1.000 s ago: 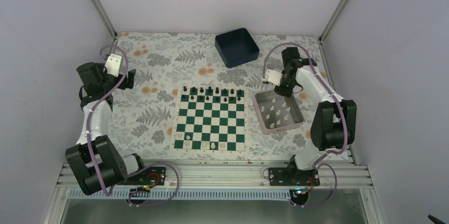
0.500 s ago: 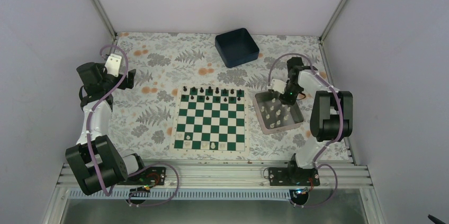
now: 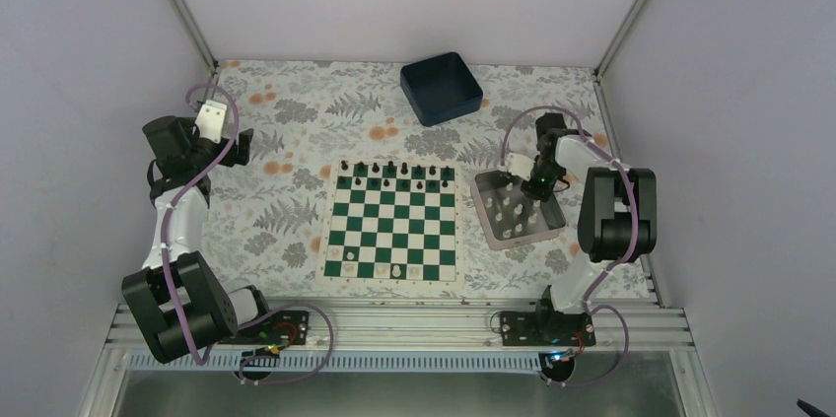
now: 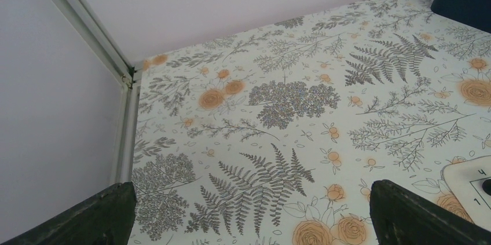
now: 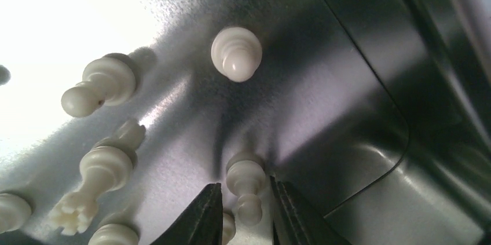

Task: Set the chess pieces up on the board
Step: Pick up the chess piece from the storage box.

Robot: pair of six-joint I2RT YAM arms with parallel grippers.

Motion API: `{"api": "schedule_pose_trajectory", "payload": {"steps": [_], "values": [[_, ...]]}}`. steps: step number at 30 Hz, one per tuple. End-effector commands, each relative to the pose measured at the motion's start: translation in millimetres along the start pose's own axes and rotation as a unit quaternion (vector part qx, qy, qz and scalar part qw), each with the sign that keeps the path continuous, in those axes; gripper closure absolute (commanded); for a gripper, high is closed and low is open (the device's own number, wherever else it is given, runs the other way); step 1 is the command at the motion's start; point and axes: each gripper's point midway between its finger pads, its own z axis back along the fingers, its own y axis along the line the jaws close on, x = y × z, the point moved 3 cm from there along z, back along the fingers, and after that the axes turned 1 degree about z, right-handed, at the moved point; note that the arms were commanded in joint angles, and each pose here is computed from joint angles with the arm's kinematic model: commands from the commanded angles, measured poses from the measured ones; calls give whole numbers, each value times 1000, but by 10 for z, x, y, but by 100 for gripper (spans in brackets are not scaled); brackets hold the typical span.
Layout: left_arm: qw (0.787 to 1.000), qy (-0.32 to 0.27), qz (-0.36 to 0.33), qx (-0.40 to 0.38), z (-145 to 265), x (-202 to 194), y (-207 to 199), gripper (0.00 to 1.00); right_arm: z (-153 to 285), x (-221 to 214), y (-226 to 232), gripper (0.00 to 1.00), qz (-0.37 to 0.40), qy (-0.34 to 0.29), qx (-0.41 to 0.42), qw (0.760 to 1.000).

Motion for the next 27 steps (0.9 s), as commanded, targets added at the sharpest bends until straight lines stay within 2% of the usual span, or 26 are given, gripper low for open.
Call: {"api": "schedule_pose_trajectory", "payload": {"steps": [1, 4, 10, 15, 21, 27], "values": [[1000, -3, 4, -10, 4, -17, -31, 0, -58, 4, -30, 79, -4, -8, 2, 1000], [1000, -4, 4, -10, 9, -12, -29, 0, -31, 27, -24, 87, -3, -16, 4, 1000], [1000, -3, 4, -9, 10, -19, -30, 0, 79, 15, -31, 94, -3, -12, 2, 1000], [1000, -3, 4, -10, 7, -22, -31, 0, 563, 146, -98, 95, 6, -23, -33, 999], [1000, -4, 4, -9, 11, -12, -29, 0, 1223, 771, 346, 94, 89, -49, -65, 993], [1000, -5, 4, -8, 21, -2, -27, 0, 1584, 1645, 1194, 93, 207, -86, -65, 972]]}}
